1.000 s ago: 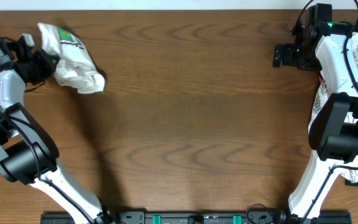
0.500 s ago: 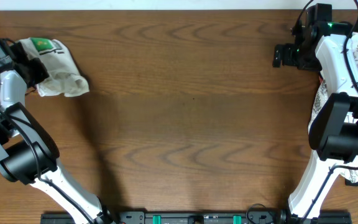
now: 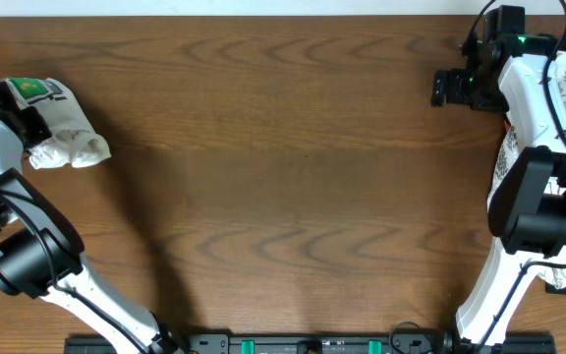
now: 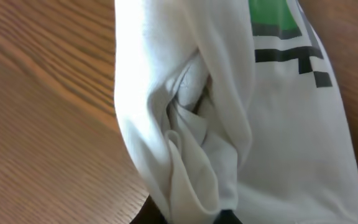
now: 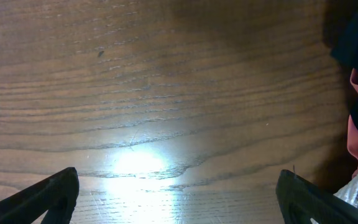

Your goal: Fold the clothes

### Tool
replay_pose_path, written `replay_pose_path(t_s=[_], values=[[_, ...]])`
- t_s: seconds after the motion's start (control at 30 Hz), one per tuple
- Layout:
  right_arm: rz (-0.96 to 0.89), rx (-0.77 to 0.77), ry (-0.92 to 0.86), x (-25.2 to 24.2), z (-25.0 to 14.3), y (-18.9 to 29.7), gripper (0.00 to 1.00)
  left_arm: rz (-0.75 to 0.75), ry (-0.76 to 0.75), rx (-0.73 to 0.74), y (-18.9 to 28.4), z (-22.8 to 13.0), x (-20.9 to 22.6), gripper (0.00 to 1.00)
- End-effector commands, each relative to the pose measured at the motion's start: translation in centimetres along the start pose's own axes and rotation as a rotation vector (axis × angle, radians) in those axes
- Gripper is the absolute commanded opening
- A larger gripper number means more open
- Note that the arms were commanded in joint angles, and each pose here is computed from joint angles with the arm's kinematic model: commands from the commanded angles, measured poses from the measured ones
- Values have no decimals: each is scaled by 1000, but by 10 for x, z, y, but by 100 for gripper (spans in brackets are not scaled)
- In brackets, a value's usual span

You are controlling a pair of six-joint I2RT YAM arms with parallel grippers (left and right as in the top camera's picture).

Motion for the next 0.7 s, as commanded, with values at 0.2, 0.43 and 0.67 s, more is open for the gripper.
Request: replay_pose_path(t_s=[0.2, 0.43, 0.67], values=[[-5, -3, -9, 1, 0, 2, 99, -460, -8, -192, 94, 44, -121, 6], [-5, -3, -9, 0, 0, 2, 99, -756, -81, -284, 151, 38, -242, 6], [-5, -3, -8, 1, 0, 2, 99, -680, -93, -323, 150, 33, -262, 6]])
Point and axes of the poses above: each gripper's point midway between its finger pads, its own y axis back along the fingers, its own x axis along the line the jaws close on, z = x × y, the point moved 10 cm from there along y, back along the fingers, and after that the axes turned 1 degree about y, right-handed, at the moved point
